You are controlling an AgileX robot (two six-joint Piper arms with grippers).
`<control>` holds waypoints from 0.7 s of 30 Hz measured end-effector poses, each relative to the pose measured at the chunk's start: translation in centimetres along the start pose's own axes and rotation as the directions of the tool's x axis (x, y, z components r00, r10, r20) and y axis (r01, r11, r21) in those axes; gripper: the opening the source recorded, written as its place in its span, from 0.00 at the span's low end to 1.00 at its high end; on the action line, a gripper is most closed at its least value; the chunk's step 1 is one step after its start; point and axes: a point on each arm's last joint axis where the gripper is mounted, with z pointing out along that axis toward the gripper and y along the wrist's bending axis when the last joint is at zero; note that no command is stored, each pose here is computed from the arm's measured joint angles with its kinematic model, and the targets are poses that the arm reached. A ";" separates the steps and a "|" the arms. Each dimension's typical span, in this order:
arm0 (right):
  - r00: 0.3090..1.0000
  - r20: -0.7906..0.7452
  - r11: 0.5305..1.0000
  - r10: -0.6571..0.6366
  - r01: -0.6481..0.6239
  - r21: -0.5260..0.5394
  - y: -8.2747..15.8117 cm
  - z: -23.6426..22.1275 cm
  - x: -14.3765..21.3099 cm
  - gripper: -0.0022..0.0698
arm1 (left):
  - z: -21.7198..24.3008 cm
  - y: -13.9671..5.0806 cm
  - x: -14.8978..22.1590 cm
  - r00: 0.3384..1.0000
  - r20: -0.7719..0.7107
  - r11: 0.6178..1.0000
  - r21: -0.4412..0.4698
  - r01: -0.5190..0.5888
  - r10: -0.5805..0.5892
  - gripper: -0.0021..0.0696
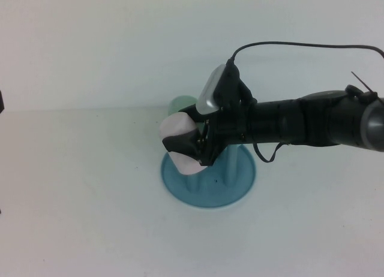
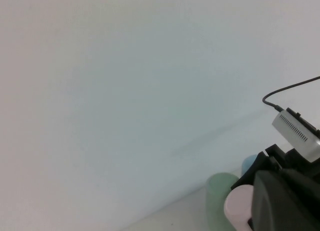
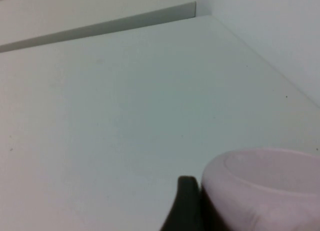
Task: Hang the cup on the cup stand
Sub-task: Place the cup on the cup holder
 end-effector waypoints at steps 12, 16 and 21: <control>1.000 -0.009 1.000 0.001 -0.001 0.022 -0.2 0.0 0.2 0.98 | 0.0 0.0 0.0 1.000 0.001 1.000 0.001 0.016 -0.016 0.03; 1.000 -0.008 1.000 0.006 -0.006 0.019 -0.2 0.0 0.2 0.98 | 0.0 0.0 0.0 1.000 0.001 1.000 0.001 0.012 -0.012 0.03; 0.999 0.023 0.999 0.035 -0.036 0.013 0.1 -0.6 -1.2 0.98 | 0.0 0.0 -0.1 1.000 0.011 1.000 -0.003 0.012 -0.012 0.03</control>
